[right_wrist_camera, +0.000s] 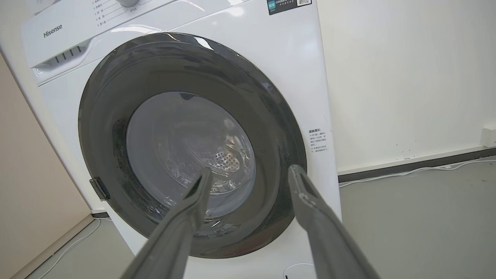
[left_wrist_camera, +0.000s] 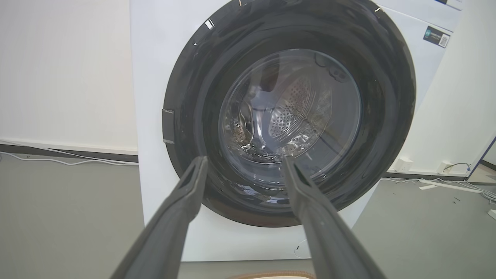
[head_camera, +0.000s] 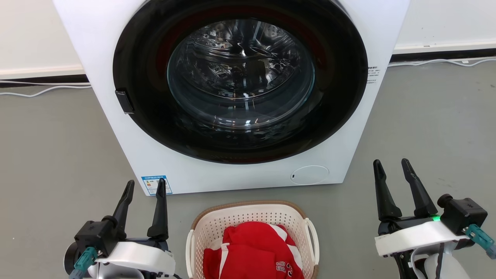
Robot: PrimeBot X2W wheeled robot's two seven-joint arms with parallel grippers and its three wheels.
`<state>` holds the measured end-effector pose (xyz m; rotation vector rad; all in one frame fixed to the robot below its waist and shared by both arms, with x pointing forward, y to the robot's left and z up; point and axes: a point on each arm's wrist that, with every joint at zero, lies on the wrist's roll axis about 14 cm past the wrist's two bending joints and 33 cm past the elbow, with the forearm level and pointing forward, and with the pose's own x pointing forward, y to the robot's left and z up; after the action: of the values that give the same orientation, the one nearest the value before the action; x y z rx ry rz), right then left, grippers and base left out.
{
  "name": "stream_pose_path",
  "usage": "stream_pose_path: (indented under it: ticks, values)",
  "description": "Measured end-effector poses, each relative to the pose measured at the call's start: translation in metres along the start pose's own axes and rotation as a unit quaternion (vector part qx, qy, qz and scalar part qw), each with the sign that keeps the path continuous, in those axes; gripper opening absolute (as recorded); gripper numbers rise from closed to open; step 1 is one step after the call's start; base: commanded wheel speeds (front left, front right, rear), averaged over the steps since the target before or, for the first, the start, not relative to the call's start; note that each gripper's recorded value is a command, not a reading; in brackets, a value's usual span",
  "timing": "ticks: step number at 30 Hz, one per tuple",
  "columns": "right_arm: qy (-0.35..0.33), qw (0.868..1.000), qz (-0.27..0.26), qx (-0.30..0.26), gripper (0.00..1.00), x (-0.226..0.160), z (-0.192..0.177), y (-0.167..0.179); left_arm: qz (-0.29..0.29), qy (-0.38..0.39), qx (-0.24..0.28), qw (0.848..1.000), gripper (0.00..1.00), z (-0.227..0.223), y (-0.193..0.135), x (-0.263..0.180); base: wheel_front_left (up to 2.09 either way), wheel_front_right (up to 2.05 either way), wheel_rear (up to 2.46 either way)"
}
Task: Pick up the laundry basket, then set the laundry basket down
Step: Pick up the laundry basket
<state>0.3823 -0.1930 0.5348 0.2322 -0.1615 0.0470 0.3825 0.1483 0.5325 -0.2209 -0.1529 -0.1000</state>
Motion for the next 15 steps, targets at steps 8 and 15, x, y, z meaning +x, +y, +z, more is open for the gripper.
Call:
stream_pose_path:
  ticks: [8, 15]
  values:
    - [0.006, 1.000, -0.007, -0.005, 1.00, 0.000, -0.004, -0.005, 0.001, 0.012, 0.000, 1.000, 1.00, -0.009, 0.000, 0.001, 0.00, 0.00, 0.00]
    - [0.011, 1.000, -0.008, -0.006, 1.00, 0.001, -0.008, -0.006, 0.007, 0.021, 0.000, 1.000, 1.00, -0.015, 0.002, 0.002, 0.00, 0.00, 0.00]
